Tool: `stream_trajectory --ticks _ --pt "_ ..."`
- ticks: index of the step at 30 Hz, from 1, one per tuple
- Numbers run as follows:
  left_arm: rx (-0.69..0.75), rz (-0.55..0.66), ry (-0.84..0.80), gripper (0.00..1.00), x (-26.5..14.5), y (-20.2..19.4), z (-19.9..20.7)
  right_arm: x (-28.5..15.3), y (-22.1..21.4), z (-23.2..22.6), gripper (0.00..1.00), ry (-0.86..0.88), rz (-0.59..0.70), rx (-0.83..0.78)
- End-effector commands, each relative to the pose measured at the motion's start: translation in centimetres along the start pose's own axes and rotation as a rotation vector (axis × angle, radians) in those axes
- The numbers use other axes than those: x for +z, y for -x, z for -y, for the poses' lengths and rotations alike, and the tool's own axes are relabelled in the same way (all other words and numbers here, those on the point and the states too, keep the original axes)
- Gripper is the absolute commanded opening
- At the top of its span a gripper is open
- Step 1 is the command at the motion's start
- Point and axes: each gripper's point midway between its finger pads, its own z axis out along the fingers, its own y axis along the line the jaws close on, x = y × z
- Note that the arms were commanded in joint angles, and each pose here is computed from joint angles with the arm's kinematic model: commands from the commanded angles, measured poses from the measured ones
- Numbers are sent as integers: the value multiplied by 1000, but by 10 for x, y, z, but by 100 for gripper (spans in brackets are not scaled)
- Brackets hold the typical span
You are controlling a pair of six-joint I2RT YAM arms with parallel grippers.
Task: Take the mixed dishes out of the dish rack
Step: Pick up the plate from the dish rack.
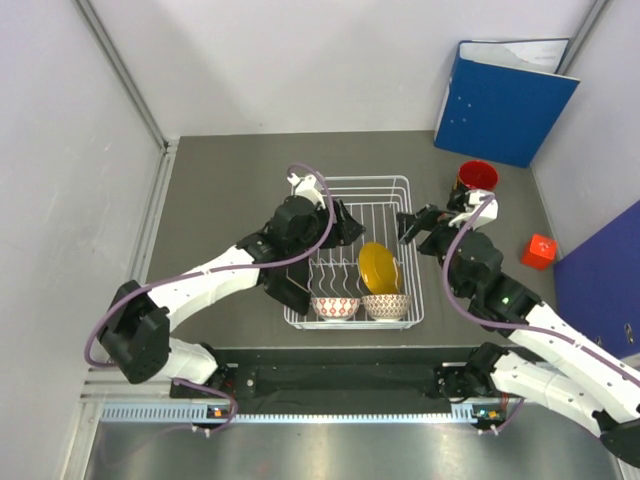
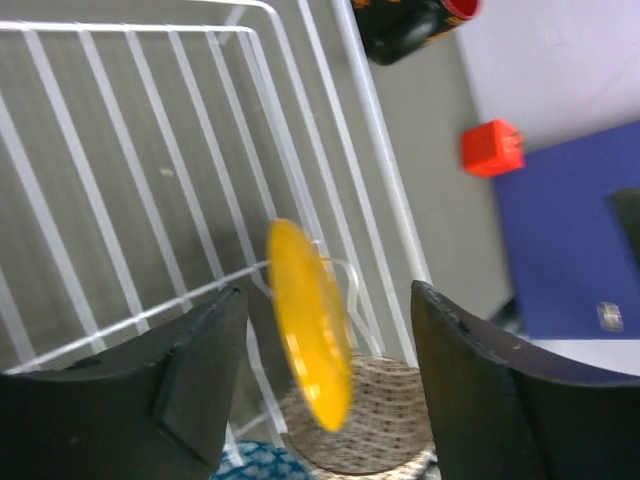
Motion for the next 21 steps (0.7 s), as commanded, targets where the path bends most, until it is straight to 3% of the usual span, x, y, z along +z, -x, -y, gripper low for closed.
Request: stream_trajectory --ticks 1,21 --pt "-97 6 -142 66 5 4 31 1 1 -5 94 15 17 28" --pt "-167 -173 -95 59 17 -61 19 10 -11 -8 94 11 -14 11"
